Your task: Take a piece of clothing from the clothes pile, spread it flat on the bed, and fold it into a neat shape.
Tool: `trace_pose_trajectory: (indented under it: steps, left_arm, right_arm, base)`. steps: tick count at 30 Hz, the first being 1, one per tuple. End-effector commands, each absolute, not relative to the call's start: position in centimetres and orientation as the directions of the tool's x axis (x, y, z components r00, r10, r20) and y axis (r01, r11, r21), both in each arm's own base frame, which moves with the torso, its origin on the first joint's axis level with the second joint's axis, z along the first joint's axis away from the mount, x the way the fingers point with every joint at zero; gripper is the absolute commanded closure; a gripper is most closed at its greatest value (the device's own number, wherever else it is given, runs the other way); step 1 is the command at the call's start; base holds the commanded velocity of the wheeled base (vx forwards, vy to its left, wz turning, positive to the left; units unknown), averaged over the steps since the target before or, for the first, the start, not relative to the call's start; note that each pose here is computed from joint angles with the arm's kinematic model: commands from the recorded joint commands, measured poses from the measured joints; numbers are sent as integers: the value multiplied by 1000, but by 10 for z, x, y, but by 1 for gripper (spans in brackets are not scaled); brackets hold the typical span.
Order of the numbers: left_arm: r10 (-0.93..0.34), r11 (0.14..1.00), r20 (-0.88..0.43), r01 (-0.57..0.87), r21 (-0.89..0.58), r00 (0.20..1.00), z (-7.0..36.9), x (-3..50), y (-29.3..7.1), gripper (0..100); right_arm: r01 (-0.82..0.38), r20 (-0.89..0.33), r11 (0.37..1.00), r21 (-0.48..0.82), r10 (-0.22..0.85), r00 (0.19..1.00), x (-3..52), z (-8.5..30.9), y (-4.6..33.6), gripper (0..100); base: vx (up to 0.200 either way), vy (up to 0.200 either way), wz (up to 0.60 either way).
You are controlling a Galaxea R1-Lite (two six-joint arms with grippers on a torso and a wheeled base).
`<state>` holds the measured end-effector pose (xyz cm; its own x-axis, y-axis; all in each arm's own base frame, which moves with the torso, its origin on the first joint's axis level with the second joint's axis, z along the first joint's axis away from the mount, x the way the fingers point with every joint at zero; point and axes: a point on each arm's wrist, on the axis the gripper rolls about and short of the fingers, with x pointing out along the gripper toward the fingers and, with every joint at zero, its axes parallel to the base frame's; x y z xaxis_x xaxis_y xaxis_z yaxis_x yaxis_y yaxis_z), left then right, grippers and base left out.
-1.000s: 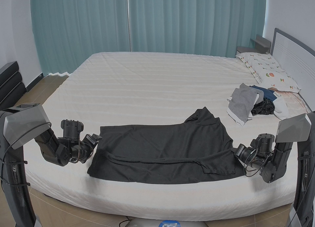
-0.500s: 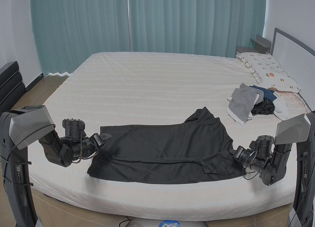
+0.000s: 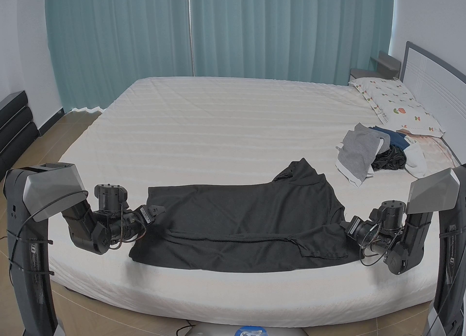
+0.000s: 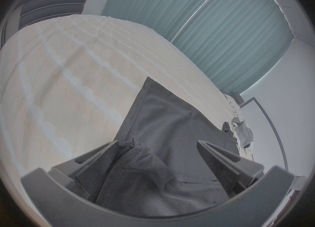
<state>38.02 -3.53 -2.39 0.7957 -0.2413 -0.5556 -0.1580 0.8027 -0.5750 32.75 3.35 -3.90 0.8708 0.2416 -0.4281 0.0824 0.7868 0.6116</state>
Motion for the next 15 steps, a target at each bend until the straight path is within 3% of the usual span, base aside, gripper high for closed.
trace_pose_trajectory:
  steps: [1,2,15]
  left_arm:
    - [-241,804,-568,-166,-571,787,-29,380,-35,0]
    - [-241,804,-572,-169,-570,784,-31,379,-35,100]
    - [-109,809,-596,-277,-518,796,-35,376,-26,100]
  right_arm:
    - [81,-427,787,612,243,871,327,-39,34,100]
    - [81,-427,787,612,243,871,327,-39,34,100]
    - [80,-419,786,613,238,876,329,-37,32,100]
  base:
    - [0,0,0]
    - [0,0,0]
    - [0,0,0]
